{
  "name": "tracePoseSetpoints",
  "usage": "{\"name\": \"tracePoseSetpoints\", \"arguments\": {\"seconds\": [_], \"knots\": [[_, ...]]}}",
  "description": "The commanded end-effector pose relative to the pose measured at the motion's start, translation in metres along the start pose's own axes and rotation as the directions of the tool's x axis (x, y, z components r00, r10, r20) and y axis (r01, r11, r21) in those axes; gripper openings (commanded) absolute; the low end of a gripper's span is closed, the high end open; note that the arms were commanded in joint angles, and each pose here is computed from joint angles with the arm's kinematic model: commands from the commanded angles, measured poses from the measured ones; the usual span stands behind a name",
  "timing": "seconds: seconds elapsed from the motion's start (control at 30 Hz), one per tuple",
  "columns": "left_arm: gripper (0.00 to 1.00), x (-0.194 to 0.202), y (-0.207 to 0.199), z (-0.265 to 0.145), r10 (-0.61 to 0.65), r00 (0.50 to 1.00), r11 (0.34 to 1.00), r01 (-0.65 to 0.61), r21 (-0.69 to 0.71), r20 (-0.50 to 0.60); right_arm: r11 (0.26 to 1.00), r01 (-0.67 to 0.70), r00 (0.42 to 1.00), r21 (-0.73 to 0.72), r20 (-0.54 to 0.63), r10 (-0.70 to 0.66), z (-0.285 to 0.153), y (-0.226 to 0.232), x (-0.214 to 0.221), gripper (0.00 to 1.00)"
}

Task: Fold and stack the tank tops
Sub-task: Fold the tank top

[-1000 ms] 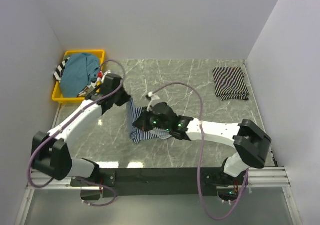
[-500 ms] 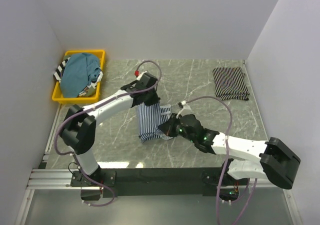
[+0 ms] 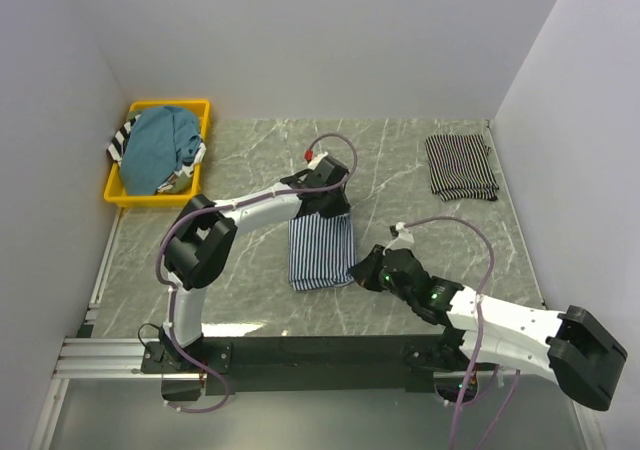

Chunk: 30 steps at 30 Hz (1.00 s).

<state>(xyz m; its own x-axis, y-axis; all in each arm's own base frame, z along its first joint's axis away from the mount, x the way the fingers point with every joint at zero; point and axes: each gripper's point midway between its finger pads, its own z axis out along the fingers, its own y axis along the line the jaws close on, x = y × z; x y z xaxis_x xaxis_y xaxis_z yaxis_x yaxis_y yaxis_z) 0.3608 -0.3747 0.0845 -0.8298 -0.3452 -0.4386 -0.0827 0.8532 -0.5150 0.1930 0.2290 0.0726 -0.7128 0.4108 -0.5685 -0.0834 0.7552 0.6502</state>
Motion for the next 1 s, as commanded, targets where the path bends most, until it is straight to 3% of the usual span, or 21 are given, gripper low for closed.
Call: {"name": "tracePoseSetpoints", "arguments": {"seconds": [0.0, 0.1, 0.17, 0.3, 0.4, 0.57, 0.63, 0.8, 0.97], "knots": [[0.39, -0.049, -0.049, -0.010, -0.028, 0.988, 0.986, 0.002, 0.168, 0.151, 0.998, -0.030, 1.000, 0.052, 0.003, 0.030, -0.007, -0.016, 0.002, 0.32], [0.49, -0.055, -0.061, -0.025, -0.004, 0.986, 0.977, -0.032, 0.212, 0.167, 0.996, -0.039, 0.999, 0.086, 0.021, 0.037, -0.012, -0.020, -0.004, 0.49], [0.53, -0.061, -0.064, -0.036, 0.010, 0.981, 0.972, -0.055, 0.229, 0.193, 0.993, -0.043, 0.999, 0.110, 0.032, 0.039, -0.019, -0.024, -0.008, 0.53], [0.52, -0.080, -0.052, -0.078, -0.001, 0.967, 0.980, -0.051, 0.193, 0.257, 0.990, -0.030, 0.996, 0.135, 0.086, 0.018, -0.033, -0.017, -0.030, 0.58], [0.49, -0.077, -0.010, -0.095, -0.028, 0.967, 0.994, 0.001, 0.109, 0.252, 0.995, 0.031, 0.998, 0.099, 0.060, -0.037, -0.035, 0.002, -0.036, 0.60], [0.37, -0.047, 0.057, -0.100, -0.004, 0.979, 1.000, 0.001, 0.017, 0.202, 0.995, 0.090, 0.994, 0.036, -0.059, -0.088, -0.022, 0.030, -0.017, 0.55], [0.36, -0.049, 0.066, -0.101, 0.006, 0.980, 0.999, -0.013, 0.033, 0.201, 0.995, 0.096, 0.992, 0.030, -0.086, -0.093, -0.020, 0.032, -0.006, 0.50], [0.34, -0.035, 0.065, -0.079, 0.146, 0.986, 0.987, -0.151, 0.062, 0.078, 0.994, 0.099, 0.986, 0.047, -0.138, -0.092, -0.013, 0.025, 0.019, 0.31], [0.32, -0.014, 0.076, -0.055, 0.180, 0.983, 0.983, -0.178, 0.051, -0.031, 0.990, 0.087, 0.984, 0.113, -0.164, -0.068, 0.004, 0.008, 0.034, 0.29]]}}
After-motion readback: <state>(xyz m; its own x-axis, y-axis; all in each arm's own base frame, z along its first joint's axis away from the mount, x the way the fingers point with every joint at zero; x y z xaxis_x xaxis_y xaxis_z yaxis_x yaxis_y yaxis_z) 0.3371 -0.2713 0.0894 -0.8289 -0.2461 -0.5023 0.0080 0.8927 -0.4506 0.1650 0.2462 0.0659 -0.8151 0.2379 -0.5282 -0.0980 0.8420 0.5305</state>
